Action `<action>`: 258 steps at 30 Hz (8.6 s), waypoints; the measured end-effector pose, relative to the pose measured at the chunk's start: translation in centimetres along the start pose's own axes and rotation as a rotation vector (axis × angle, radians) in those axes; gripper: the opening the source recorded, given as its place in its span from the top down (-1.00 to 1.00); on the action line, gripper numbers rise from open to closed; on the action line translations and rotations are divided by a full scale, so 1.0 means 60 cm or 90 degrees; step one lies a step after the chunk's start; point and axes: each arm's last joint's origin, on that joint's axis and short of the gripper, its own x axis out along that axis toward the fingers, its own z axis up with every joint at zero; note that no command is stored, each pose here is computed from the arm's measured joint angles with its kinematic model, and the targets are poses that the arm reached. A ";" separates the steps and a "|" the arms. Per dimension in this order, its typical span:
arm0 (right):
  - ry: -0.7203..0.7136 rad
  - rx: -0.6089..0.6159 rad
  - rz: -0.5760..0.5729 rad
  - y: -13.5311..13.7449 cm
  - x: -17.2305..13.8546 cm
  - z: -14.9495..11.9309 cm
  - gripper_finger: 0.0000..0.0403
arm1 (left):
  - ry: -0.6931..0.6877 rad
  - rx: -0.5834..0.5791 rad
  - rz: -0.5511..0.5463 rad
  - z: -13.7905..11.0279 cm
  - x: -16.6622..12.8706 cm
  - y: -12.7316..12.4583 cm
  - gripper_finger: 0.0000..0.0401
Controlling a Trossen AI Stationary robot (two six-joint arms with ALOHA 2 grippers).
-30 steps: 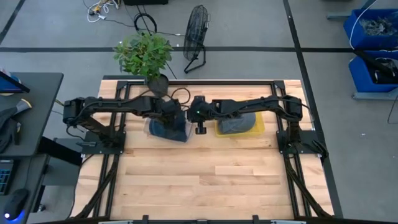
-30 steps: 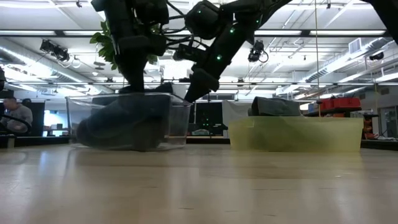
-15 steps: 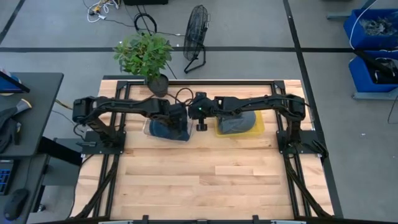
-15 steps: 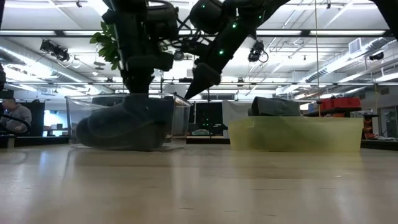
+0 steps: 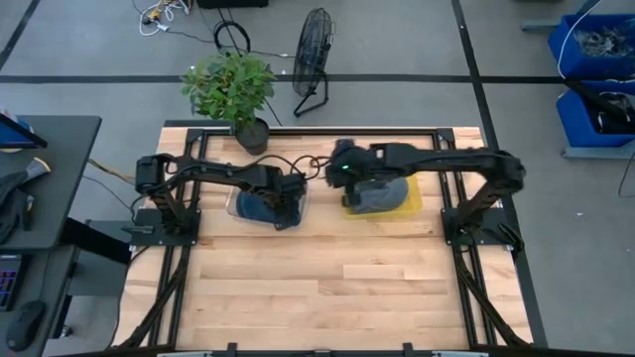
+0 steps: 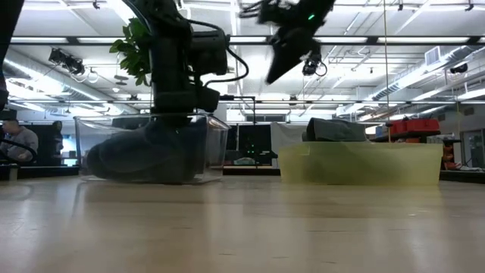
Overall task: Pick & Place hat
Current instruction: Put the blue cap into the transparent bin, then return to Home Position
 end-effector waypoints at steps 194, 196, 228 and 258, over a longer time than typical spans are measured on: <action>-0.622 0.322 -0.056 0.201 -0.099 -0.424 0.91 | -0.908 0.041 -0.136 -0.381 -0.088 0.009 0.99; -0.622 0.322 -0.056 0.201 -0.099 -0.424 0.91 | -0.908 0.041 -0.136 -0.381 -0.088 0.009 0.99; -0.622 0.322 -0.056 0.201 -0.099 -0.424 0.91 | -0.908 0.041 -0.136 -0.381 -0.088 0.009 0.99; -0.621 0.322 -0.056 0.201 -0.099 -0.424 0.91 | -0.908 0.041 -0.136 -0.381 -0.088 0.009 0.99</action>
